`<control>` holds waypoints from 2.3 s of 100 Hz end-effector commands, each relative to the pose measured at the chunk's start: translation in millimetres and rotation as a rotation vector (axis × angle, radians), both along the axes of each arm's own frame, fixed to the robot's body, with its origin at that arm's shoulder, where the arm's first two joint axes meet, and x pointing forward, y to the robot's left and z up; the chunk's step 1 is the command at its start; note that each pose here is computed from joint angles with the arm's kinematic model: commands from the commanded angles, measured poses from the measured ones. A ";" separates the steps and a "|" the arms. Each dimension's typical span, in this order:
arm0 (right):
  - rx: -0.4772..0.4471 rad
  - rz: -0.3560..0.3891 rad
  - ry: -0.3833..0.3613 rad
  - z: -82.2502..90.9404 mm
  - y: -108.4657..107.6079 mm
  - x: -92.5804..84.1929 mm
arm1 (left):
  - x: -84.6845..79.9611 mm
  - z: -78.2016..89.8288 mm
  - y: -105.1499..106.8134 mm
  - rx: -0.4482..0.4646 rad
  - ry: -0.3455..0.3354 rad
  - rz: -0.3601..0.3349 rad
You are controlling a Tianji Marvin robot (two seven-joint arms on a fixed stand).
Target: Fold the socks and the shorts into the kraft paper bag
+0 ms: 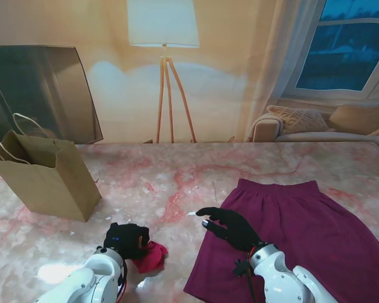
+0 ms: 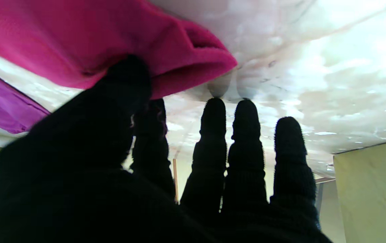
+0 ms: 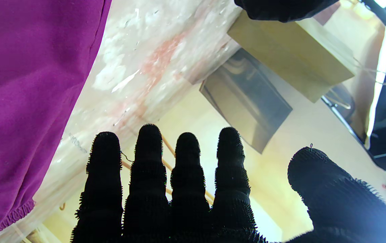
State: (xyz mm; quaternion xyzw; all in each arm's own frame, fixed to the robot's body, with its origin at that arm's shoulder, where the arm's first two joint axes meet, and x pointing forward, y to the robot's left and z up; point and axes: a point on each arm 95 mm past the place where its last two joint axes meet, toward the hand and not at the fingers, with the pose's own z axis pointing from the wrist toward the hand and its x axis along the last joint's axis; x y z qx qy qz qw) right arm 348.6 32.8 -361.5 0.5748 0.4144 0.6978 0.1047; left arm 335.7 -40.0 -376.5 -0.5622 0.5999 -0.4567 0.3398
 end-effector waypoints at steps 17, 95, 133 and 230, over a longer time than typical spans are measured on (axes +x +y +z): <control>0.001 0.005 0.006 -1.7 1.9 -3.6 | -9.9 -17.5 2.5 -0.066 0.112 0.016; 0.001 0.007 0.004 -0.6 2.1 -0.5 | -0.6 42.3 21.6 -0.229 -0.090 0.063; 0.001 0.001 0.001 -0.1 1.2 -0.9 | 10.4 110.5 34.1 -0.302 -0.272 0.097; 0.012 -0.008 0.004 -1.6 3.1 0.0 | 47.6 290.1 118.1 -0.033 -0.638 0.310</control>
